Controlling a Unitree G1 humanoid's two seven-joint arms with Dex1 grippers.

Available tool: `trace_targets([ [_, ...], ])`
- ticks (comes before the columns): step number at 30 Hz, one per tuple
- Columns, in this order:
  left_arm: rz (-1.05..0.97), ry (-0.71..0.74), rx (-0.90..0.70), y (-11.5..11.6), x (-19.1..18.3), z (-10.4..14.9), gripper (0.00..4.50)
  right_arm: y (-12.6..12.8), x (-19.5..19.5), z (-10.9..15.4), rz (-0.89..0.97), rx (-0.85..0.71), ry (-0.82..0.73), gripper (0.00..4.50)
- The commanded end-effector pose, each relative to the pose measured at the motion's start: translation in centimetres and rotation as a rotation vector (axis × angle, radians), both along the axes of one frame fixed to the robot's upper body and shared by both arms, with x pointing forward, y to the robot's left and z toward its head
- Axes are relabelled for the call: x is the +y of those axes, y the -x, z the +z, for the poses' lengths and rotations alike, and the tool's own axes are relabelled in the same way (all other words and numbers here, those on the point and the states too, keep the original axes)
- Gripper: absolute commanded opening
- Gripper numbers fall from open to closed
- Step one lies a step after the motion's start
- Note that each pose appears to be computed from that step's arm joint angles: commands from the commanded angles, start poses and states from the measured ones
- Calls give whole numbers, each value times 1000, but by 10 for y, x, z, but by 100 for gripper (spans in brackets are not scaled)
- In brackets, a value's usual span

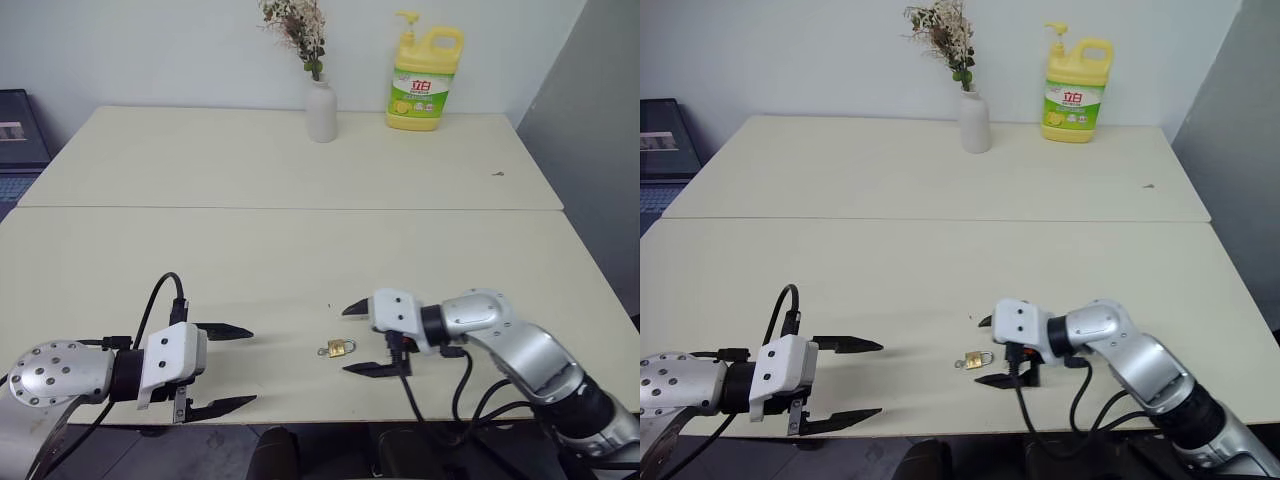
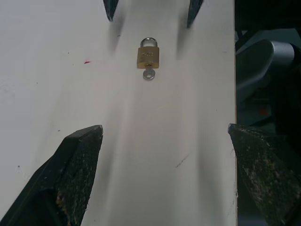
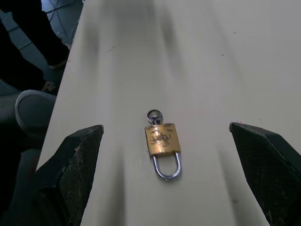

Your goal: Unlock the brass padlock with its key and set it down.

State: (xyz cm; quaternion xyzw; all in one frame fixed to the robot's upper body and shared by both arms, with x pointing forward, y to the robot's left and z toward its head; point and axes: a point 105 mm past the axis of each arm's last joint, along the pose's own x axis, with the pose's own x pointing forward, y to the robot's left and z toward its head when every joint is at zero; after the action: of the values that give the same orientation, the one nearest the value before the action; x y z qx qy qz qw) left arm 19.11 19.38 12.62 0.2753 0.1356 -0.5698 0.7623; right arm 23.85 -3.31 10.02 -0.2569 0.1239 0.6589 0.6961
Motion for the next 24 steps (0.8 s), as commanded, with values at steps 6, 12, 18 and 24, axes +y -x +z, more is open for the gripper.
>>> trace_targets([
  [6, -26, -10, -40, -3, 0, 6, 448, -8, 15, -18, -49, -5, 41, 450],
  [12, -35, -11, -43, -2, 2, 4, 448, -13, 12, -25, -77, -1, 62, 450],
  [18, -44, -30, -52, -4, 5, 2, 450, -20, 13, -27, -107, 3, 66, 391],
  [24, -48, -33, -53, -4, 5, 1, 450, -20, 8, -30, -110, 28, 89, 172],
])
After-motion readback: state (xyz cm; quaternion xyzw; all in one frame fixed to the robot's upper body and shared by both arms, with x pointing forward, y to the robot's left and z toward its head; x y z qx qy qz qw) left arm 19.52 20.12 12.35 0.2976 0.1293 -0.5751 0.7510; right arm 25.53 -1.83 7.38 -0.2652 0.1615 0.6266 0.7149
